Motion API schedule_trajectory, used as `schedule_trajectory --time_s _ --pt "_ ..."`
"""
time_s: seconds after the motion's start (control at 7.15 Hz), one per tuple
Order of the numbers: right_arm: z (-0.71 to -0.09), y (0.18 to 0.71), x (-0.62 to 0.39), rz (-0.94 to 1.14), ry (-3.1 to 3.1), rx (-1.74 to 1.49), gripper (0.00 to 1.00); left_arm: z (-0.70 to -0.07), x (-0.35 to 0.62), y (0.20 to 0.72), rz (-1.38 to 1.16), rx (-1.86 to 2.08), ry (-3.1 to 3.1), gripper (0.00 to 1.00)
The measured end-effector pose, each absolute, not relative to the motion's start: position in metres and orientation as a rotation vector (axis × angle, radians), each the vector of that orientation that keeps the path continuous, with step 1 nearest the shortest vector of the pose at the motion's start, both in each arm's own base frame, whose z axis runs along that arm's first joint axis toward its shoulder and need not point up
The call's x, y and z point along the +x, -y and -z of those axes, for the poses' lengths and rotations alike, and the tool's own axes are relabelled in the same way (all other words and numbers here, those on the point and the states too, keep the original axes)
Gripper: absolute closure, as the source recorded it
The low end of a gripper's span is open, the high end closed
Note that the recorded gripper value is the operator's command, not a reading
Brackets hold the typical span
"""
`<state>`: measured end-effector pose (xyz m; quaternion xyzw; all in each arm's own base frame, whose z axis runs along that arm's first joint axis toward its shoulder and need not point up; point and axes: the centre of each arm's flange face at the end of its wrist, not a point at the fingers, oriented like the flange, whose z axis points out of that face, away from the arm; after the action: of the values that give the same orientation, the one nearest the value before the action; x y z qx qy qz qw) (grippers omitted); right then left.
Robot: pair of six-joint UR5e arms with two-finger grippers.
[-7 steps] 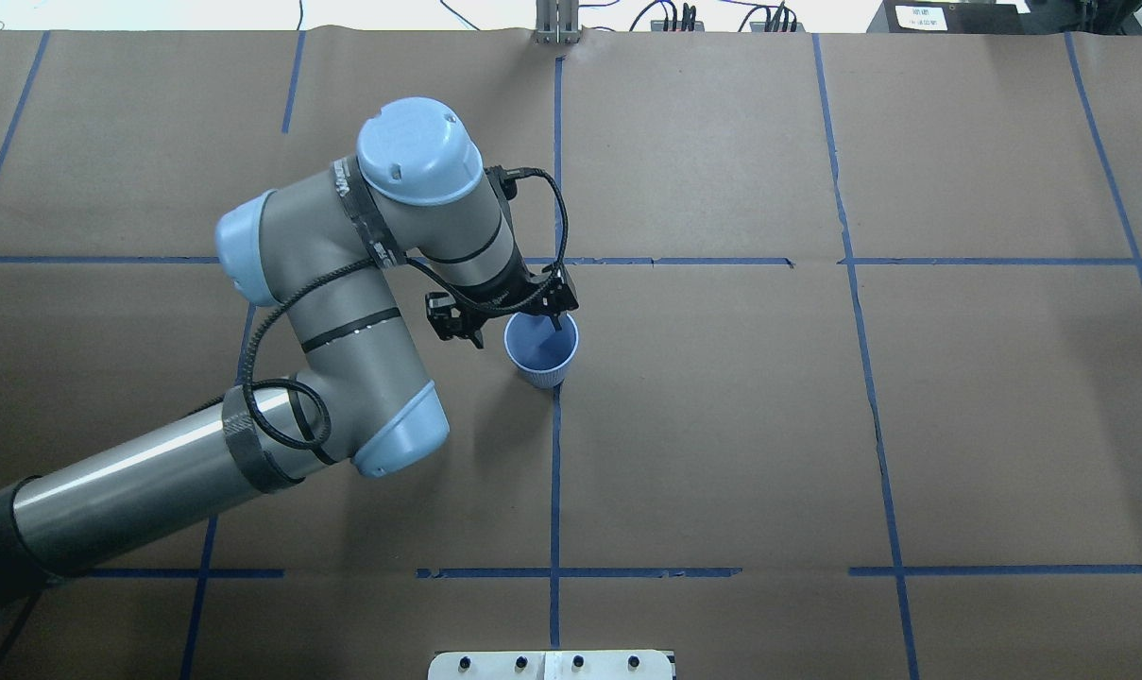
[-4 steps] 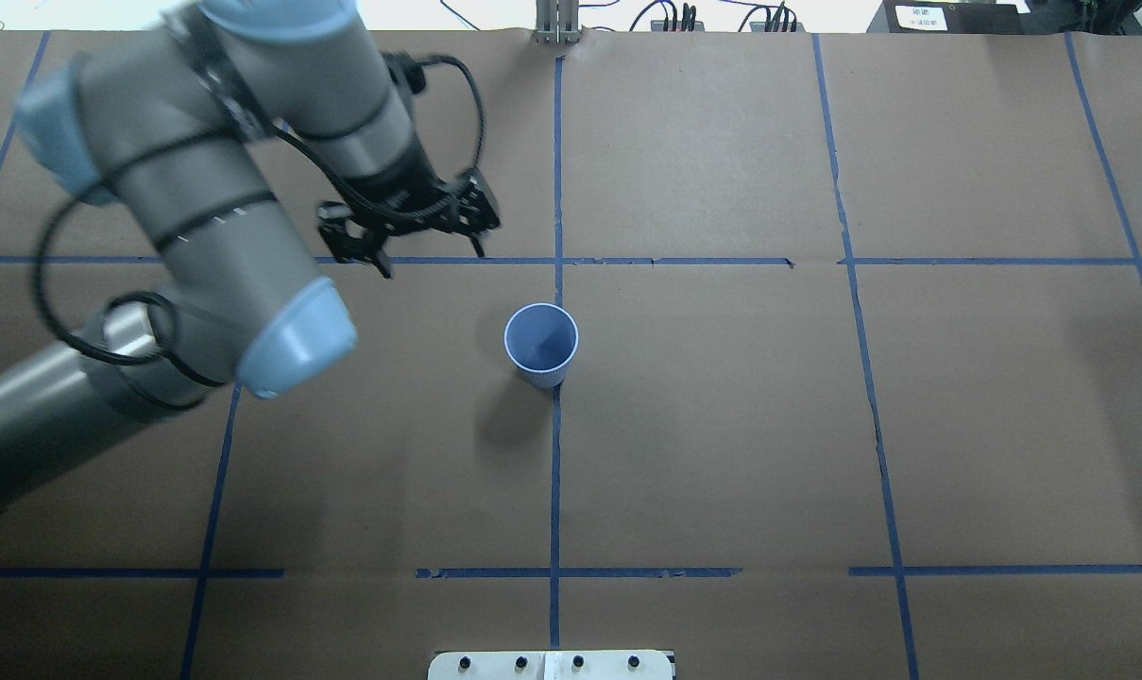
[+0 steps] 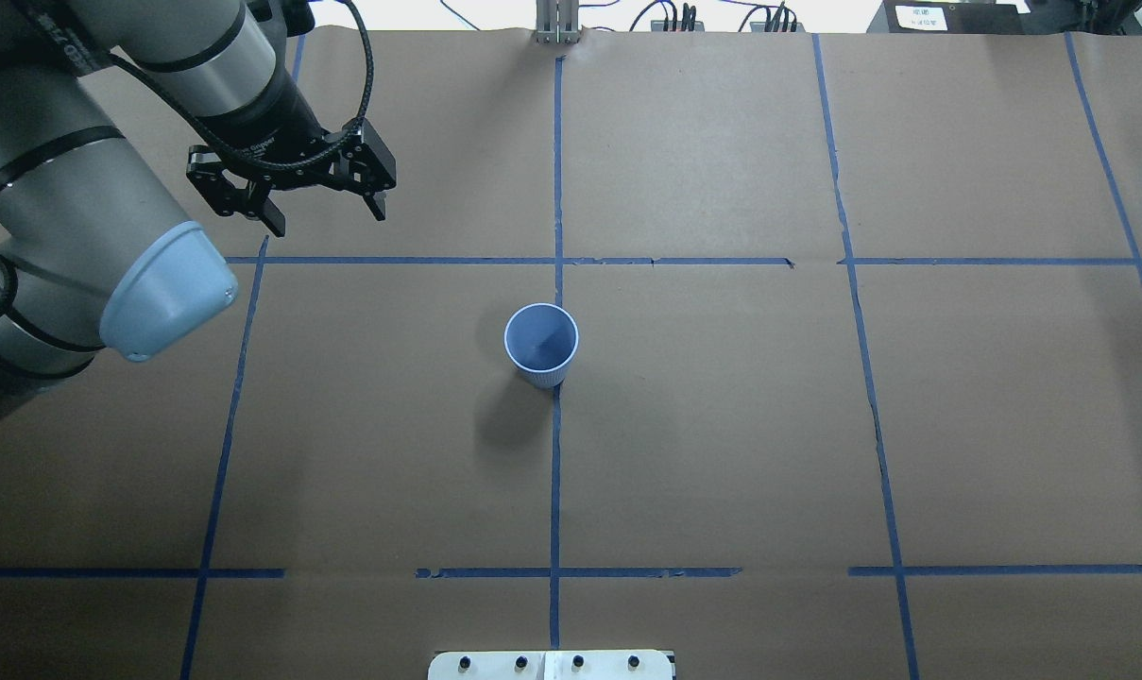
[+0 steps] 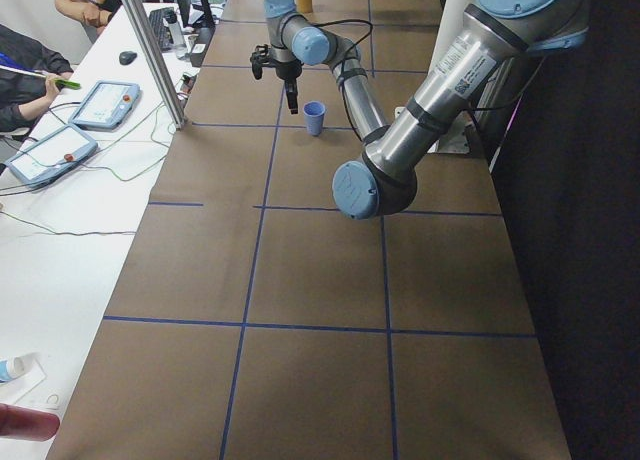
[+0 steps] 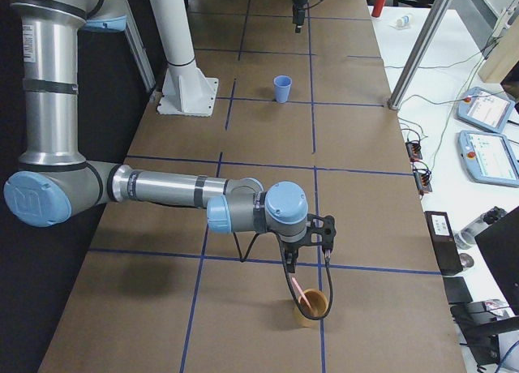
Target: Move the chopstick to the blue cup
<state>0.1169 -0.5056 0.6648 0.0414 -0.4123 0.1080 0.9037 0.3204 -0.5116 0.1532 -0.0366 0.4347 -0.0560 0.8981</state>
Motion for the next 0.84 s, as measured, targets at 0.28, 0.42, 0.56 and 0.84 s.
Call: schedule_trajectory --time_s 0.28,0.42,0.56,0.84 --pt "-0.677 0.524 0.125 -0.247 0.848 0.065 0.0 -0.154 0.313 0.508 0.116 -0.068 -0.905 0.0" --pt "-0.686 0.526 0.126 -0.253 0.846 0.05 0.0 -0.154 0.311 0.508 0.119 -0.067 -0.906 0.0" --pt "-0.696 0.521 0.126 -0.261 0.835 0.034 0.0 -0.154 0.311 0.508 0.119 -0.066 -0.906 0.0" --pt "-0.722 0.504 0.124 -0.276 0.812 -0.011 0.0 -0.155 0.31 0.508 0.119 -0.066 -0.907 0.0"
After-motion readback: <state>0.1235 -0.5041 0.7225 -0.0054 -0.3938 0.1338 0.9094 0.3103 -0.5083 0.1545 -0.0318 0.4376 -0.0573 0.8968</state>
